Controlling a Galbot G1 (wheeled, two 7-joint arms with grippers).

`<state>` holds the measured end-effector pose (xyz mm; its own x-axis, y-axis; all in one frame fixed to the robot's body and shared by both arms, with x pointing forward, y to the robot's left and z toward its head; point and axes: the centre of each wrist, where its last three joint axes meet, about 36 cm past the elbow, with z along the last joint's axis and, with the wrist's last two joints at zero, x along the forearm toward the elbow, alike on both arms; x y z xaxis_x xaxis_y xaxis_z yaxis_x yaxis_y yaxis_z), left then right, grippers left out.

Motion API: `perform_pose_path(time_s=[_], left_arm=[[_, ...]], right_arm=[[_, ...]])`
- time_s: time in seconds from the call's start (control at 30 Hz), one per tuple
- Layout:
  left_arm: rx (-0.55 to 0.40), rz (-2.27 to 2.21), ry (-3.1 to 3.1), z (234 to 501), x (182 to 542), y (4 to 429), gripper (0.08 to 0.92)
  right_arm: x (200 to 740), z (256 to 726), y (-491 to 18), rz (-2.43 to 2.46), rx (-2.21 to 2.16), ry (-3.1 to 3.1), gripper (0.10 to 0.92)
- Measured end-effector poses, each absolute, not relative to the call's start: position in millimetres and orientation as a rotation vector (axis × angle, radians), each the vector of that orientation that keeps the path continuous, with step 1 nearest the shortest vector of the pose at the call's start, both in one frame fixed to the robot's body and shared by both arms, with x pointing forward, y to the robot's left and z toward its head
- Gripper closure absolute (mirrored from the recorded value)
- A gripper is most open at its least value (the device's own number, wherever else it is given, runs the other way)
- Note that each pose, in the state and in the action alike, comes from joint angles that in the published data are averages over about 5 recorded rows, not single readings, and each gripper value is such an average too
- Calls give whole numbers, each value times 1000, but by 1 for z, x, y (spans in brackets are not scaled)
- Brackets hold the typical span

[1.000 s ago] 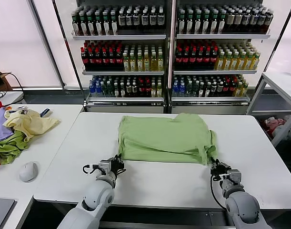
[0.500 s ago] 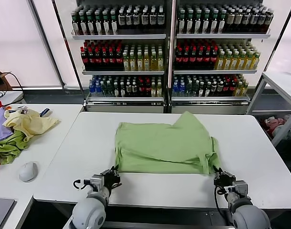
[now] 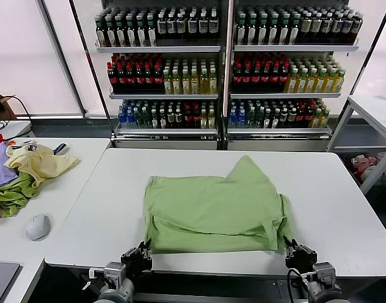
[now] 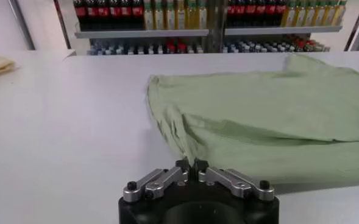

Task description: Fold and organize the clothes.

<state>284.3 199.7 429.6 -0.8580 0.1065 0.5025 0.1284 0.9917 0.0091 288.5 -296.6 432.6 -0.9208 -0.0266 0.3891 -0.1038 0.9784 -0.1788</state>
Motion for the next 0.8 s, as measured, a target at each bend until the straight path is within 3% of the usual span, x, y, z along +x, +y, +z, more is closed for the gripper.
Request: perform_pose_path(time_s=[0.23, 0.47, 0.6, 0.8], left_arm=[[-154, -81, -2645, 438, 288, 207, 465], [-142, -100, -2700, 444, 316, 213, 266], [-129, -89, -2728, 445, 341, 214, 189], [-108, -75, -2750, 445, 386, 213, 177]], right_arm=[[303, 442, -296, 294, 86, -2775, 442], [343, 446, -297, 289, 74, -2817, 249], [373, 447, -294, 272, 81, -2838, 205], [427, 447, -287, 249, 93, -2856, 200]])
